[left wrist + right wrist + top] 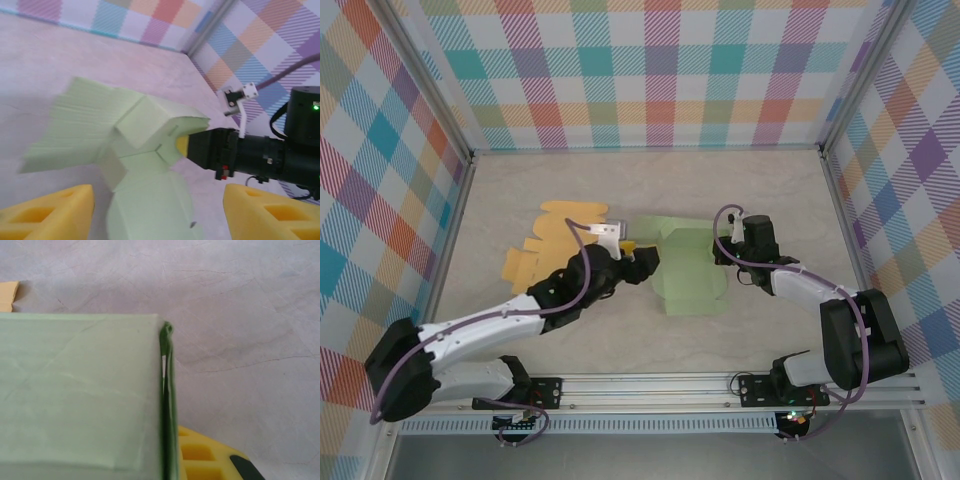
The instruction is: Fold the paper box
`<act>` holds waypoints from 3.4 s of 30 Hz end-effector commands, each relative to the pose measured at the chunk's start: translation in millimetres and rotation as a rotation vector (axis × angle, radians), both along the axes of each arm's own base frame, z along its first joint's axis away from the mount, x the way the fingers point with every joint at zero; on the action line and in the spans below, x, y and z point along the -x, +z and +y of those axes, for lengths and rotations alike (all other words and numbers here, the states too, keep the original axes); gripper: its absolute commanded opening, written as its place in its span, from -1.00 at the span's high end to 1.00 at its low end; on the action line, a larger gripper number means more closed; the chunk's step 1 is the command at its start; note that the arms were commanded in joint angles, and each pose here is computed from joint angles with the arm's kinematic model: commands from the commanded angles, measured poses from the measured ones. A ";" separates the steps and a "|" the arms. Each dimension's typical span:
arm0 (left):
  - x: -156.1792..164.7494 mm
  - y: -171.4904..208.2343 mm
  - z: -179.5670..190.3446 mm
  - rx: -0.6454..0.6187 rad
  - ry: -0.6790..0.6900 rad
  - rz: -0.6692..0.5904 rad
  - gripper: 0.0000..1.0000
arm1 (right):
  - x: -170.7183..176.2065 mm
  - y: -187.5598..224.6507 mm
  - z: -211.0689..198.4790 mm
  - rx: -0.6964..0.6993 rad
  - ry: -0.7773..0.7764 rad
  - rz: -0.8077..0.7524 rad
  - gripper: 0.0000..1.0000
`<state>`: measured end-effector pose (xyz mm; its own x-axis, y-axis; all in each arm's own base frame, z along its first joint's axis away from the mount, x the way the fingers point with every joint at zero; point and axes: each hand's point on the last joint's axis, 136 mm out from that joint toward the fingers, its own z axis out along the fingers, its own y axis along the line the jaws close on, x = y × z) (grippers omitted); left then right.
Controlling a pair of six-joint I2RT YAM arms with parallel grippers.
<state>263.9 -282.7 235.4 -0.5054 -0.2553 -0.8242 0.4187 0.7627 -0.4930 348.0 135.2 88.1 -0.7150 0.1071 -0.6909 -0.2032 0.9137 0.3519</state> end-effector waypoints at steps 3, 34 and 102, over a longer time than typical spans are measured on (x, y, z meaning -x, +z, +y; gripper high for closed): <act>-4.7 11.6 68.5 -0.116 0.194 -0.043 -0.37 | -6.4 13.7 6.7 -0.034 0.005 -0.039 1.00; -138.8 -67.1 81.7 -0.350 0.078 0.106 -0.31 | -4.7 13.6 6.5 -0.033 0.008 -0.037 1.00; -44.9 -75.4 -52.9 -0.573 -0.404 -0.128 -0.25 | -4.2 12.6 9.2 -0.048 0.017 -0.034 1.00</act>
